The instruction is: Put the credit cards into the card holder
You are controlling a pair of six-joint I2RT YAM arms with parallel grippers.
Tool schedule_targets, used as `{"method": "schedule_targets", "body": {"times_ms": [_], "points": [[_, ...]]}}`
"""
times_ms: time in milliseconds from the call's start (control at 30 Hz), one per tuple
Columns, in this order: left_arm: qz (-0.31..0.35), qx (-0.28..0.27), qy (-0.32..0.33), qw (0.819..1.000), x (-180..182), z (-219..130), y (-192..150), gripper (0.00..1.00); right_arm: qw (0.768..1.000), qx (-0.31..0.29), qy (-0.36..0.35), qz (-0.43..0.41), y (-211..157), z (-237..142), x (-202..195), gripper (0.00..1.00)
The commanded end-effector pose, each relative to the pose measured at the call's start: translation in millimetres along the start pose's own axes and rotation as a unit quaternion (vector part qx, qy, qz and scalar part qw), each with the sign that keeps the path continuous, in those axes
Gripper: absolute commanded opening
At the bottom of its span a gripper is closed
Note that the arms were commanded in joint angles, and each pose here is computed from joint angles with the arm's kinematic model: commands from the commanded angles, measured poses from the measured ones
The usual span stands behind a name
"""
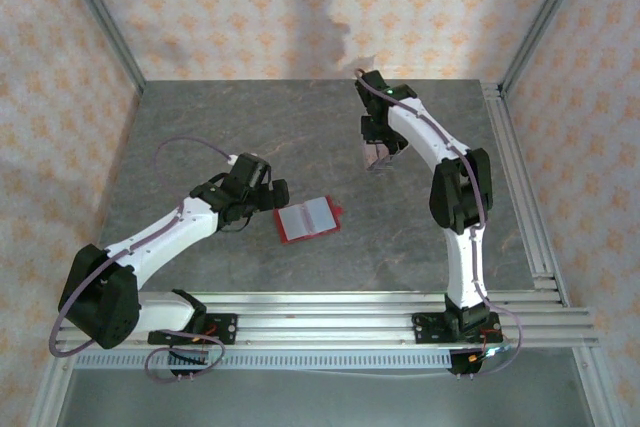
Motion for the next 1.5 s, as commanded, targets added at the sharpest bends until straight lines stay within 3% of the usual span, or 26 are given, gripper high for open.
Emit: {"method": "schedule_targets", "body": {"times_ms": [0,533,967,1133,1467], "points": [[-0.007,0.001,0.013,1.0,6.2,0.7,-1.2,1.0,1.0,0.008,-0.025,-0.01,0.1,5.5,-8.1,0.28],[-0.009,0.004,0.011,1.0,3.9,4.5,-0.9,1.0,0.999,0.029,-0.026,-0.009,3.0,29.0,-8.9,0.21],[-0.009,0.008,0.01,1.0,3.3,8.4,-3.0,1.0,1.0,0.025,-0.018,-0.004,7.5,25.6,-9.7,0.18],[-0.009,0.01,0.009,1.0,3.2,9.6,-3.5,1.0,1.0,0.027,-0.011,-0.003,8.0,26.4,-8.1,0.12],[-0.008,0.01,0.01,1.0,3.2,9.8,-3.3,1.0,0.999,0.037,0.0,0.002,5.6,33.6,-5.3,0.13]]}}
Point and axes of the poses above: each hand's point on the last joint's axis, 136 mm out from that joint toward the fingers, its own z axis out along the fingers, its own x axis along the line the jaws close on, y = z × x, the point moved 5 cm from there along -z, back along the fingers, and after that the axes turned 1 degree about -z, right-handed, at the moved point
